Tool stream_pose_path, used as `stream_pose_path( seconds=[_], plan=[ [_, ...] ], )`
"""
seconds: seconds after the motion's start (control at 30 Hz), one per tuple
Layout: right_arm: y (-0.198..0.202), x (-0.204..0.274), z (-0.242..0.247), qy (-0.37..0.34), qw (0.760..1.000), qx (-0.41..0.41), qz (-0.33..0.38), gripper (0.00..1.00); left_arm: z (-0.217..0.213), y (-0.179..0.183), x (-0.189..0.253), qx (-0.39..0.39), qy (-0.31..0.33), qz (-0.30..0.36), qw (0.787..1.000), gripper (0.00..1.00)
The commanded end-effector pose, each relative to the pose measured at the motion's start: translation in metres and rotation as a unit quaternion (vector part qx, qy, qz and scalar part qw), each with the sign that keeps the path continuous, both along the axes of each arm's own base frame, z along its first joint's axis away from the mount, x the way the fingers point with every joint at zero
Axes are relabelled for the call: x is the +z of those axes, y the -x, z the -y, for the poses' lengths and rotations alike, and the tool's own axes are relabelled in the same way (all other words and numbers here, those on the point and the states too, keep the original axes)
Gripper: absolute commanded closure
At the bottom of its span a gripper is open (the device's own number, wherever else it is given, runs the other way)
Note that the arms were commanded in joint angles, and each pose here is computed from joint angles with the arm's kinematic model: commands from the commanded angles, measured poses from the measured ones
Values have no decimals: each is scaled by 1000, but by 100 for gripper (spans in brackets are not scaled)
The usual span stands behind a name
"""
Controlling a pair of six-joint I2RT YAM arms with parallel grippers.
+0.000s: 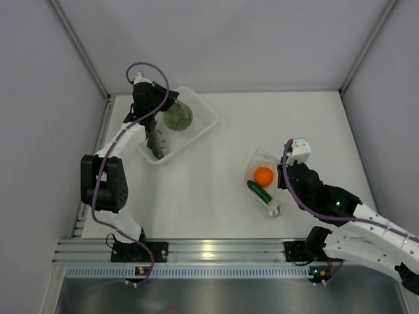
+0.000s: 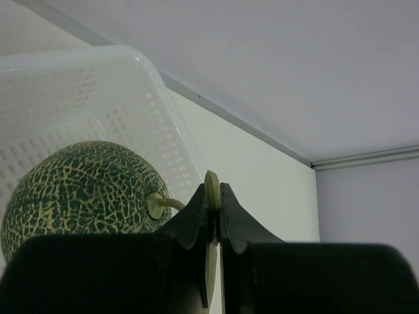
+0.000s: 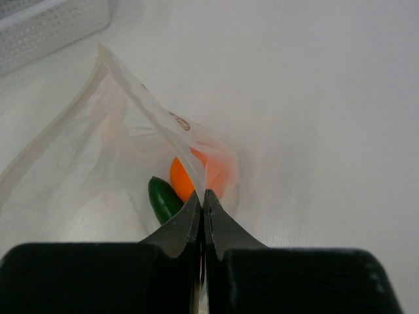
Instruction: Open the zip-top bag and remove the fake food
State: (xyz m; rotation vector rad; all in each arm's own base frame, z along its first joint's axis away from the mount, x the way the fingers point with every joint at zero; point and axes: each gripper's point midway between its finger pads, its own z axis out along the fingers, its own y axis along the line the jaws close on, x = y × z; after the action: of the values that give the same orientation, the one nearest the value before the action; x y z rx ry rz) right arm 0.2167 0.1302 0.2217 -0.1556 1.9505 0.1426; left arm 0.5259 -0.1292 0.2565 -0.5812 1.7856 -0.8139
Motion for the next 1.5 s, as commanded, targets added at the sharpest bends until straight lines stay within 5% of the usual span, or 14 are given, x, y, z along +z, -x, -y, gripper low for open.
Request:
stream_pose_path(
  seconds=[0.0, 0.23, 0.33, 0.4, 0.43, 0.53, 0.7, 0.73, 1.1, 1.47],
  plan=[
    [-7, 14, -5, -18, 1000, 1, 22, 100, 5, -25, 54, -24, 29, 92, 995, 100],
    [-9, 16, -13, -24, 999, 14, 26, 100, -3, -57, 31, -29, 30, 78, 996, 99],
    [-10, 18, -15, -24, 999, 17, 26, 100, -3, -63, 24, -33, 20, 76, 996, 89],
    [-9, 18, -15, -25, 999, 20, 27, 100, -3, -64, 24, -35, 20, 77, 996, 77],
    [-10, 18, -15, -21, 999, 21, 27, 100, -5, -65, 24, -34, 21, 77, 996, 62],
    [-10, 21, -16, -26, 999, 21, 30, 100, -9, -62, 30, -28, 16, 82, 996, 37],
    [-12, 22, -19, -27, 999, 22, 27, 100, -10, -51, 39, -29, 24, 85, 996, 19],
    [-13, 22, -21, -25, 999, 23, 26, 100, -11, -49, 44, -27, 26, 89, 995, 2],
    [-14, 26, -25, -33, 999, 22, 23, 100, -4, 11, 128, -51, 2, 148, 988, 2],
    [-18, 38, -26, -73, 997, -3, 31, 100, 73, 119, 130, -115, -92, 128, 981, 2]
  ],
)
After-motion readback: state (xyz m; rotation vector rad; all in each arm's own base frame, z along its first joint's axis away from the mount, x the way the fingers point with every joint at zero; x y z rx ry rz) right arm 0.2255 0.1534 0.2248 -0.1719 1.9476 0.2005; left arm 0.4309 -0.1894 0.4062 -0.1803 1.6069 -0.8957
